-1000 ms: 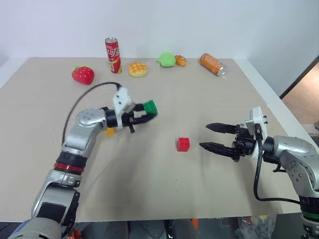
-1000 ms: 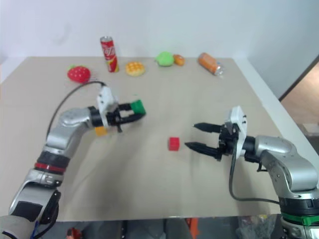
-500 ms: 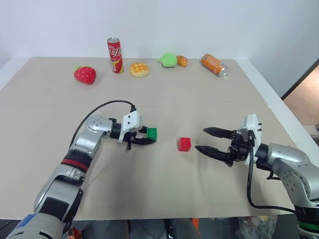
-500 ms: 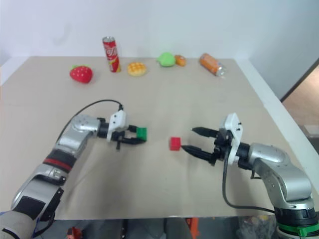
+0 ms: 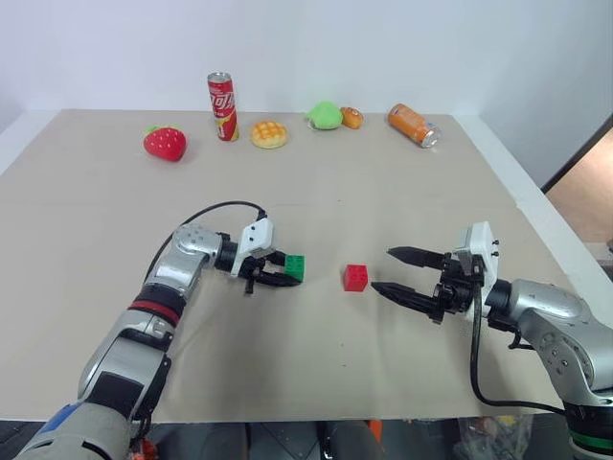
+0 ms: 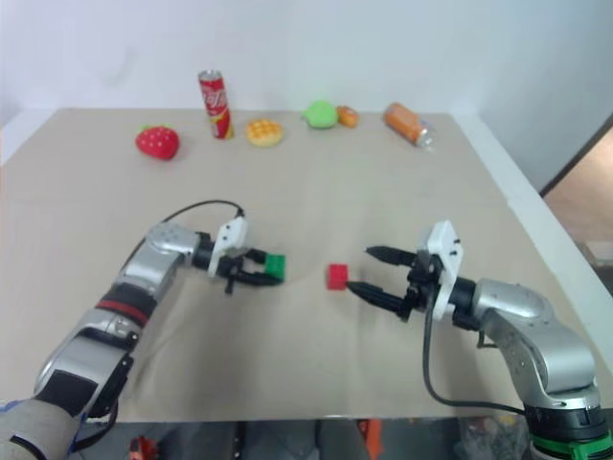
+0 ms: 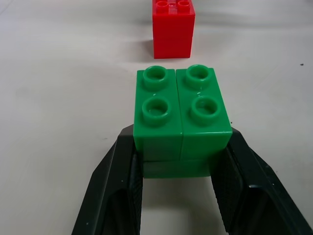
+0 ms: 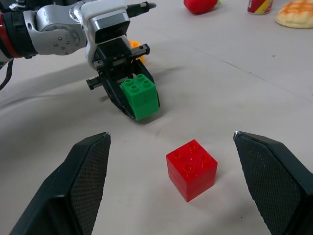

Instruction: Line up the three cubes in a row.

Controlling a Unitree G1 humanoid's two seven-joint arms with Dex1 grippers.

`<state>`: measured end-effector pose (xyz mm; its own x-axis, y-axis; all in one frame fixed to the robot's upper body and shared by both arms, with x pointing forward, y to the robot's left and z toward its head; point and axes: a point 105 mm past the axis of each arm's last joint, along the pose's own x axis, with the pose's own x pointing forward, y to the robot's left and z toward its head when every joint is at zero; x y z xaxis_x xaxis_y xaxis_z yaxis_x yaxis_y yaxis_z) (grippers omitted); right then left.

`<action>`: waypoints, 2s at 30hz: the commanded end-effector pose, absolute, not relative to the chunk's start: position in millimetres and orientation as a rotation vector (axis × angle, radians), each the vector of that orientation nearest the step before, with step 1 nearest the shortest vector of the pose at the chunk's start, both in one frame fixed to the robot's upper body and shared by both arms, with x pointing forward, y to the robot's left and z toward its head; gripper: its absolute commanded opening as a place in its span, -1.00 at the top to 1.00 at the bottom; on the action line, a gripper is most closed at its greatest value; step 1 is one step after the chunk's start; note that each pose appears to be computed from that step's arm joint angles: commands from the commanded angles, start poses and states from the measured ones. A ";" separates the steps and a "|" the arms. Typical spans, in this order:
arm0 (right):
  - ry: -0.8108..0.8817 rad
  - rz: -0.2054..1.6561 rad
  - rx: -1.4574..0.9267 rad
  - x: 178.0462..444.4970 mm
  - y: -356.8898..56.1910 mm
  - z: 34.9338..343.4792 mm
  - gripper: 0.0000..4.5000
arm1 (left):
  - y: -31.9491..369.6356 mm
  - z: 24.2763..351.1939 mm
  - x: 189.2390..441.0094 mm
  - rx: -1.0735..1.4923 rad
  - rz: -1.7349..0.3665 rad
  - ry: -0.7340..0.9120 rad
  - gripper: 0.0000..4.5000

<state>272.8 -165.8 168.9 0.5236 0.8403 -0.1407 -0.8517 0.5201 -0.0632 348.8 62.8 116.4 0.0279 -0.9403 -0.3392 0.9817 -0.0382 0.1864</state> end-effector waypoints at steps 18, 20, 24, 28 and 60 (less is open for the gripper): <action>0.039 1.012 -0.149 269.2 -159.0 178.3 -0.86 | 49.9 107.7 357.4 0.467 -1.575 0.142 0.41; 0.039 1.010 -0.147 268.6 -159.2 178.1 -0.86 | 51.7 107.9 360.4 0.463 -1.558 0.143 0.41; 0.041 1.007 -0.150 268.5 -159.8 177.6 -0.86 | 54.3 106.1 361.2 0.472 -1.556 0.145 0.41; 0.038 1.004 -0.149 269.4 -160.2 178.7 -0.86 | 53.5 103.2 361.3 0.485 -1.546 0.134 0.41; 0.020 1.094 -0.156 282.0 -147.5 184.6 -0.86 | 108.6 191.0 346.6 0.293 -1.258 -0.131 -0.92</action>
